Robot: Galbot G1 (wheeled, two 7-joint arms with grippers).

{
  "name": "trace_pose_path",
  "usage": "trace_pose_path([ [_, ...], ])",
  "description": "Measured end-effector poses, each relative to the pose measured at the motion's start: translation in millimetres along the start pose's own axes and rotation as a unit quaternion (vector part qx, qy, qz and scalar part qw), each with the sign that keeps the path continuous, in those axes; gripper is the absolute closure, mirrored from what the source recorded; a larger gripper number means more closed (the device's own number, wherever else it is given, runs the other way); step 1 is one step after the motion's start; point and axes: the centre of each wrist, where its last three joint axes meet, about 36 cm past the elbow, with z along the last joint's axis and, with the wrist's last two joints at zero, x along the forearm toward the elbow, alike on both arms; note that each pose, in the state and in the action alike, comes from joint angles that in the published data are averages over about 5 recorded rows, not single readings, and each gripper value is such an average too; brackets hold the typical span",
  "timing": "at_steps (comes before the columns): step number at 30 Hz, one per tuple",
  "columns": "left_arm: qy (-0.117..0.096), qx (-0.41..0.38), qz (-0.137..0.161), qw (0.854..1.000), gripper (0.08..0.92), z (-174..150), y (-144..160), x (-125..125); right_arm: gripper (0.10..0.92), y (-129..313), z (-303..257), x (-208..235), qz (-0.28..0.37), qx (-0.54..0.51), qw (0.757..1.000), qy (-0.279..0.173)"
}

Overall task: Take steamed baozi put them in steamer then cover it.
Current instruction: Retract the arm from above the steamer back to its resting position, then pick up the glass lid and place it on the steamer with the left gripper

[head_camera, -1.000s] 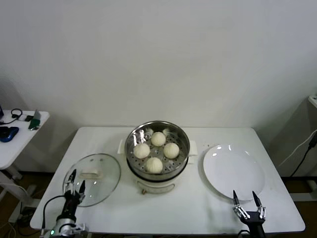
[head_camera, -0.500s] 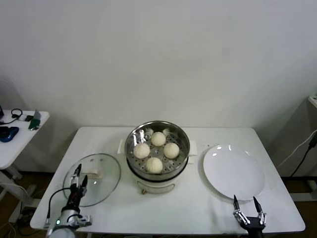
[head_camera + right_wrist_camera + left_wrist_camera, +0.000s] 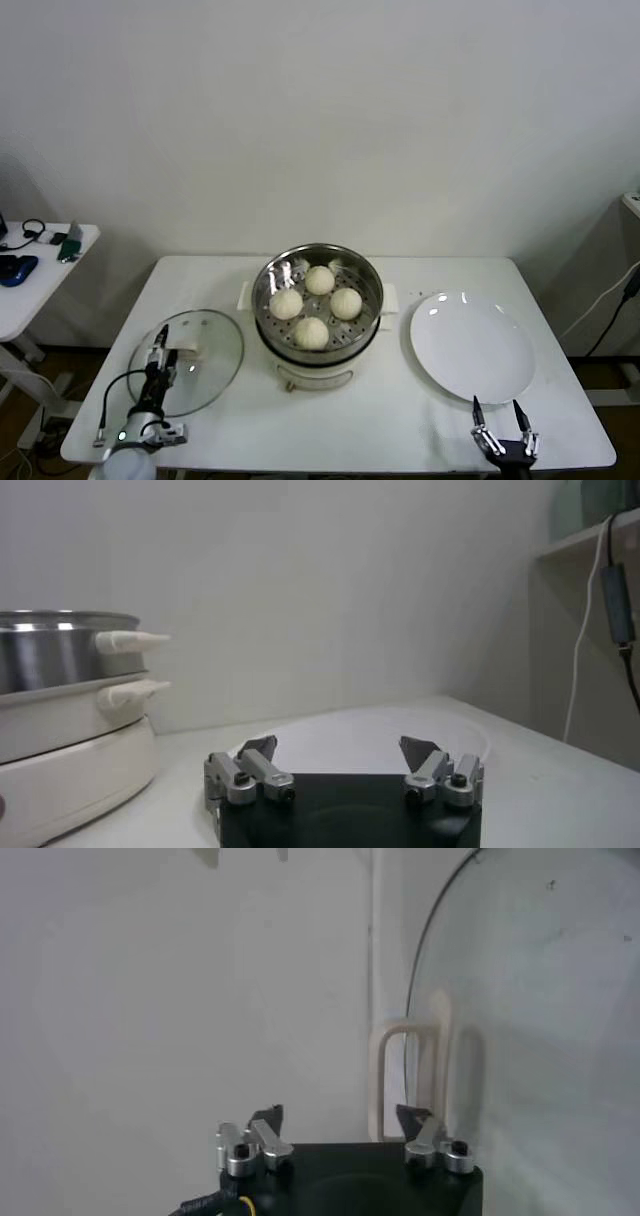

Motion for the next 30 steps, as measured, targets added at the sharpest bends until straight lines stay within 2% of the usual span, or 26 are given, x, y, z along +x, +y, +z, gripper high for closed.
trace_pose_path([
  [19,-0.002,0.003,0.012,1.0,0.839,2,-15,-3,0.2,4,2,0,0.007,0.0,1.0,-0.003],
  [25,0.0,0.01,0.009,1.0,0.86,2,-10,-1,0.199,2,0,-2,0.013,0.006,1.0,-0.003],
  [30,0.005,0.019,-0.002,1.0,0.86,4,13,-3,0.2,2,-3,-1,0.018,0.018,1.0,0.004],
])
